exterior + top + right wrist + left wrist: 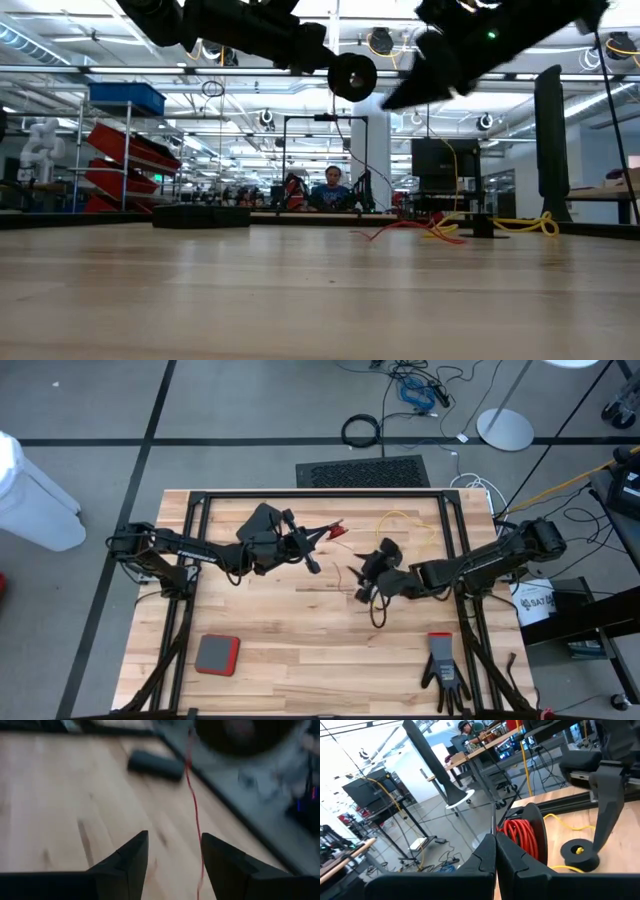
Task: Coil cords
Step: Uncoil the red wire from the black spool
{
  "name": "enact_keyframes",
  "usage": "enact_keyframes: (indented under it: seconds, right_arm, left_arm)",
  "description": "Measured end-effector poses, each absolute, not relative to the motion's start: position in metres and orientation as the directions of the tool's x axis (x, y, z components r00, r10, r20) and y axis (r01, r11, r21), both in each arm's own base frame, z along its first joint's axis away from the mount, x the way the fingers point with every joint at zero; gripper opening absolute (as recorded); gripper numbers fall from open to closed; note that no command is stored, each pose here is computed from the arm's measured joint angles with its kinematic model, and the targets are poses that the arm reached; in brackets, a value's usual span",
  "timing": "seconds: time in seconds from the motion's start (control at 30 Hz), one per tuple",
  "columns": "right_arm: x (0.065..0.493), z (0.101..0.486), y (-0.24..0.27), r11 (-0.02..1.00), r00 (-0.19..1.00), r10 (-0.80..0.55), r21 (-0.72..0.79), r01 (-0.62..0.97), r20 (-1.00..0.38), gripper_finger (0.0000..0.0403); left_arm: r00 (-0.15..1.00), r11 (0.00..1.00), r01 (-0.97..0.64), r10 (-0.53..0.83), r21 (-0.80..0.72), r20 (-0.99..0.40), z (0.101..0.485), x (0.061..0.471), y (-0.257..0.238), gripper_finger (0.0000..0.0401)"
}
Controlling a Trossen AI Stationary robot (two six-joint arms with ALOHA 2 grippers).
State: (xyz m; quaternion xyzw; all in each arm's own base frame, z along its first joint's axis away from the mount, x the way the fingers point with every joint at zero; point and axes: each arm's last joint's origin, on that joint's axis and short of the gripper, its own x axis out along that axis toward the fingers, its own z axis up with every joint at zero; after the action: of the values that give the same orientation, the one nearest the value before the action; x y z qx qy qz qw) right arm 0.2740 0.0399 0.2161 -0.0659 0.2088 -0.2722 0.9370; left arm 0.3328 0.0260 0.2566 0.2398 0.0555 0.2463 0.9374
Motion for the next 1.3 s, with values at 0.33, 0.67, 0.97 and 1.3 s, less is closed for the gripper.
enact_keyframes:
  seconds: [0.33, 0.67, 0.97, 1.3]
  right_arm:
    - [0.323, 0.179, 0.021, 0.773, 0.779, -0.604, -0.36, 0.522, -0.169, 0.0169]
    - [0.331, 0.18, 0.015, 0.695, 0.743, -0.669, -0.376, 0.614, -0.023, 0.0156]
    - [0.332, 0.181, 0.008, 0.692, 0.736, -0.677, -0.352, 0.63, -0.015, 0.0084]
    - [0.333, 0.181, 0.003, 0.73, 0.77, -0.638, -0.33, 0.599, -0.015, 0.0029]
  left_arm:
    - [0.879, 0.77, -0.427, 0.477, 0.474, 0.016, 0.257, 0.333, 0.023, 0.0]
    - [0.894, 0.802, -0.41, 0.447, 0.433, 0.018, 0.257, 0.334, 0.022, 0.0]
    - [0.899, 0.81, -0.405, 0.437, 0.425, 0.023, 0.258, 0.334, 0.022, 0.0]
    - [0.899, 0.81, -0.404, 0.437, 0.424, 0.022, 0.258, 0.334, 0.022, 0.0]
